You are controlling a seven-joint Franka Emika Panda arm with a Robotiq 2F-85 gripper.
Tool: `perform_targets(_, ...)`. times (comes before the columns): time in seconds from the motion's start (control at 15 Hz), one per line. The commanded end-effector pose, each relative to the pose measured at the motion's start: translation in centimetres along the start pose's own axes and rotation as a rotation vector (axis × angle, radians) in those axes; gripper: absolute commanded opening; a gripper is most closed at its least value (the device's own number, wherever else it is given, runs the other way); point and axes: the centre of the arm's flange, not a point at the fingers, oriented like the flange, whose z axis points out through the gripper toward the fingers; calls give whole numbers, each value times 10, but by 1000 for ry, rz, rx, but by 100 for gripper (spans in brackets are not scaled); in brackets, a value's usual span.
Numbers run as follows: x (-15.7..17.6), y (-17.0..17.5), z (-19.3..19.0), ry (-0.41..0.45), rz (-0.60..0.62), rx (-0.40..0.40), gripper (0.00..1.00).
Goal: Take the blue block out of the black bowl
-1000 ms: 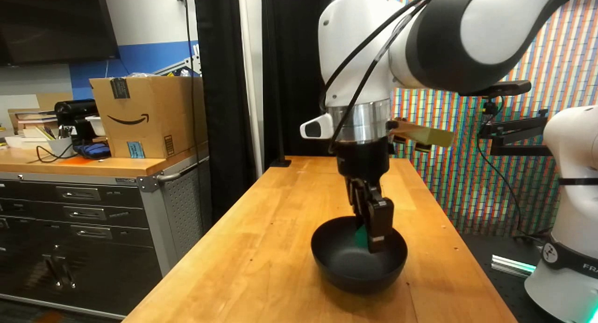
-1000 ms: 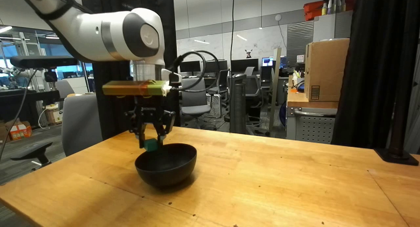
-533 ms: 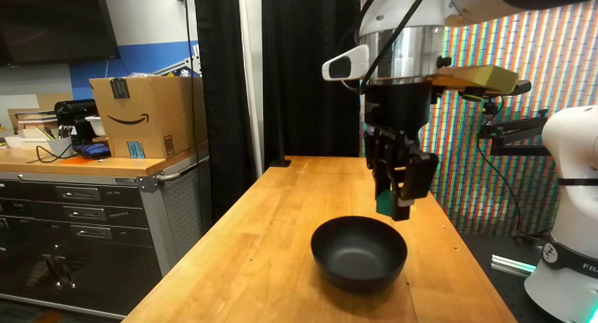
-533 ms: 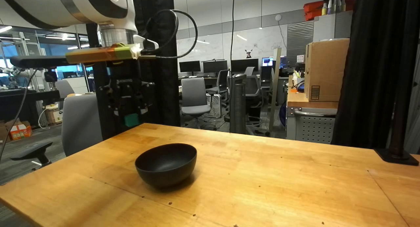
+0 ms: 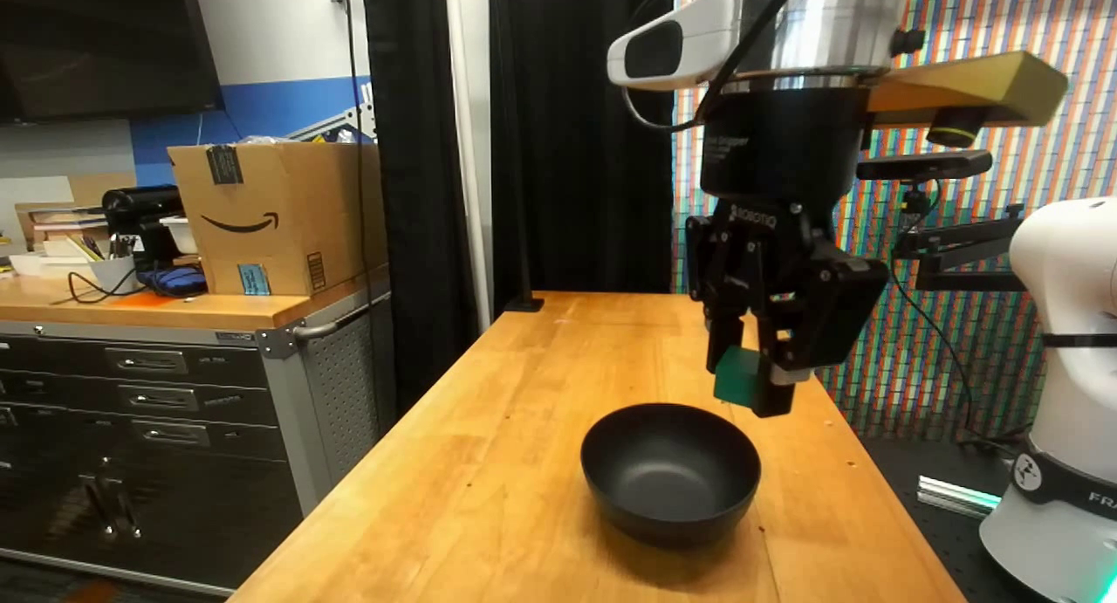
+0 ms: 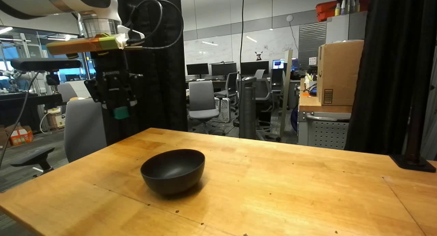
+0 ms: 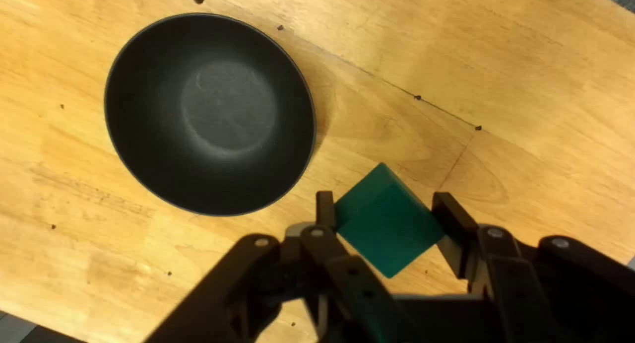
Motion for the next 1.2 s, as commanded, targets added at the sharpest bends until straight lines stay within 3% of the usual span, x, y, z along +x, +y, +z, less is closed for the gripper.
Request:
perform_targets(0.0, 1, 13, -13, 6, 39, -23, 27)
perform_targets(0.4, -39, 77, -20, 32, 193, 0, 27)
perform_targets(0.73, -103, 133, -17, 52, 340, 11, 27)
perform_targets(1.13, -151, 164, -11, 57, 449, 8, 27)
